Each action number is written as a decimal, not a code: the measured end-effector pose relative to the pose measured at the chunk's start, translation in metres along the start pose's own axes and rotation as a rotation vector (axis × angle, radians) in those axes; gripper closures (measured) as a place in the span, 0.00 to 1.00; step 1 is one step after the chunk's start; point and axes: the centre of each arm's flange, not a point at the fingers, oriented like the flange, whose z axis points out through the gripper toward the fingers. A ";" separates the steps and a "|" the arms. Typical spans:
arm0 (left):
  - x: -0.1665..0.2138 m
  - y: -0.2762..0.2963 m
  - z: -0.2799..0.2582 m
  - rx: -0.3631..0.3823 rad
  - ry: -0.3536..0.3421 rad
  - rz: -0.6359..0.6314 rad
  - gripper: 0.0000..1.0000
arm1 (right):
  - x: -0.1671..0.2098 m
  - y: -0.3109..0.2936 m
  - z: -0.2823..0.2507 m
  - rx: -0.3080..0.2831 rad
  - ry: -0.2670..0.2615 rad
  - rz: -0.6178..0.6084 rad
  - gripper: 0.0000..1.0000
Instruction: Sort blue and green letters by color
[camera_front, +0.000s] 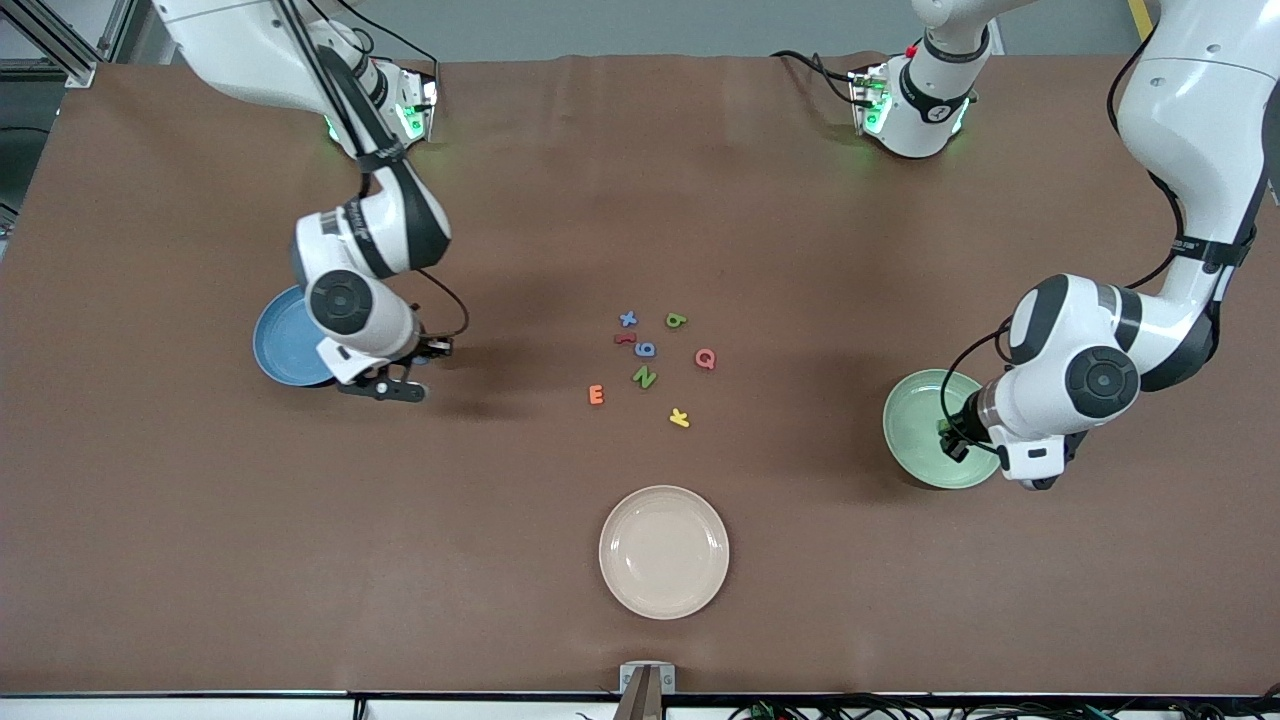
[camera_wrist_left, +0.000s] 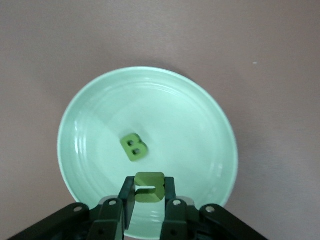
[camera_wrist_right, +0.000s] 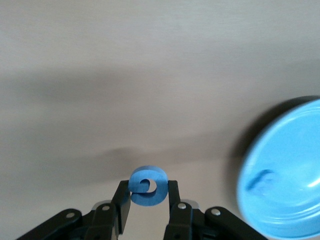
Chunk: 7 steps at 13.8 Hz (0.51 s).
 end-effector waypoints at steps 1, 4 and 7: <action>0.003 -0.004 0.003 0.004 -0.005 0.028 0.73 | -0.002 0.018 -0.003 0.009 -0.001 -0.025 0.65; 0.008 -0.014 0.014 -0.012 -0.002 0.085 0.73 | -0.009 0.069 -0.008 0.033 -0.009 -0.076 0.65; 0.008 -0.022 0.030 -0.026 0.015 0.106 0.73 | -0.020 0.113 0.002 0.045 -0.034 -0.086 0.65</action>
